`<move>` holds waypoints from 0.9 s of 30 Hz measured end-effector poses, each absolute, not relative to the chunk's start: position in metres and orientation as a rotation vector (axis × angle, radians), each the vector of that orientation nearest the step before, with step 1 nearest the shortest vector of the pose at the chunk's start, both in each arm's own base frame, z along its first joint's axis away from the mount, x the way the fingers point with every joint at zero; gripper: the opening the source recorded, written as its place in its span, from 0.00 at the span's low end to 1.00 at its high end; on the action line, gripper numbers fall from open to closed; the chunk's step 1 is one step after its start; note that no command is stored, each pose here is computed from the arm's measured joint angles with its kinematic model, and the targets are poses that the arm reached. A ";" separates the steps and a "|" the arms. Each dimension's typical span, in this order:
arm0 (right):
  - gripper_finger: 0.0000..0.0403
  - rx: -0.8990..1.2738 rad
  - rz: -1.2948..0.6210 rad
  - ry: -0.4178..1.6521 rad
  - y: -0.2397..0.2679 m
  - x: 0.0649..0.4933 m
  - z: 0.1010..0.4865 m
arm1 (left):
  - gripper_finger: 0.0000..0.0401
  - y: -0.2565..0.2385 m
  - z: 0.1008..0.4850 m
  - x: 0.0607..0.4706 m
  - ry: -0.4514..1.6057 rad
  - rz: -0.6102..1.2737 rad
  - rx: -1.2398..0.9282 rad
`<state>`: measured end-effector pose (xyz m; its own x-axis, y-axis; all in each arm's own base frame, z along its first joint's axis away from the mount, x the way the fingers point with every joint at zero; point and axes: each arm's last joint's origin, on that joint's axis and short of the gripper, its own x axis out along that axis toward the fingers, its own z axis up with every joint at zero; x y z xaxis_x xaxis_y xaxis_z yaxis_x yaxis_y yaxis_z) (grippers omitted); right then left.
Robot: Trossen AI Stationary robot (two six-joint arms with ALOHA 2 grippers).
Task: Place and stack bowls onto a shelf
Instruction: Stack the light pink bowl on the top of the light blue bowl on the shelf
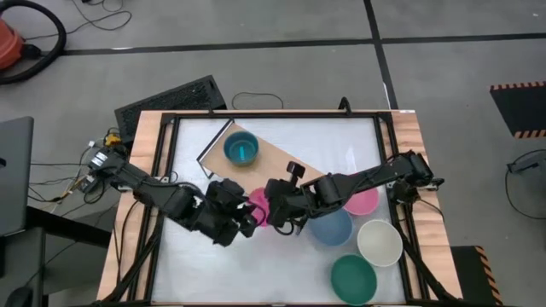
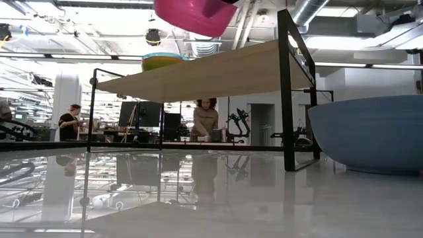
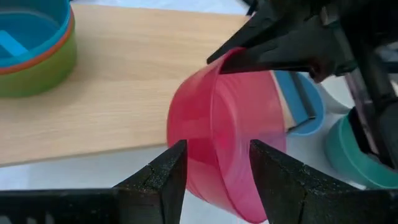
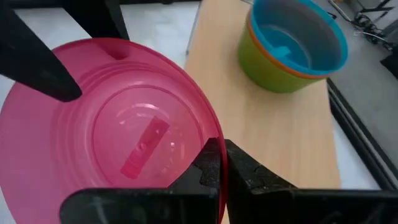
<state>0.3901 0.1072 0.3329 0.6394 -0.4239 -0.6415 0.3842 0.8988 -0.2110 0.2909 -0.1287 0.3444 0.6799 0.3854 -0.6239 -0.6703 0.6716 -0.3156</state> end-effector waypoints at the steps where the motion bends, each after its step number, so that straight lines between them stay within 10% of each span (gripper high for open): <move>1: 0.06 -0.062 -0.462 0.748 0.106 0.390 0.333 | 0.39 -0.126 0.344 0.292 0.558 0.632 -0.571; 12: 0.08 -0.060 -0.464 0.756 0.102 0.391 0.332 | 0.03 -0.106 0.339 0.300 0.604 0.686 -0.600; 27: 0.54 -0.089 -0.312 0.786 0.092 0.389 0.358 | 0.00 -0.095 0.342 0.305 0.562 0.718 -0.606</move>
<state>0.3890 0.0917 0.3579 0.6635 -0.3091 -0.6813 0.2429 0.9503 -0.1946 0.3050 -0.0953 0.3417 0.6242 0.4287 -0.6532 -0.7369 0.6009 -0.3098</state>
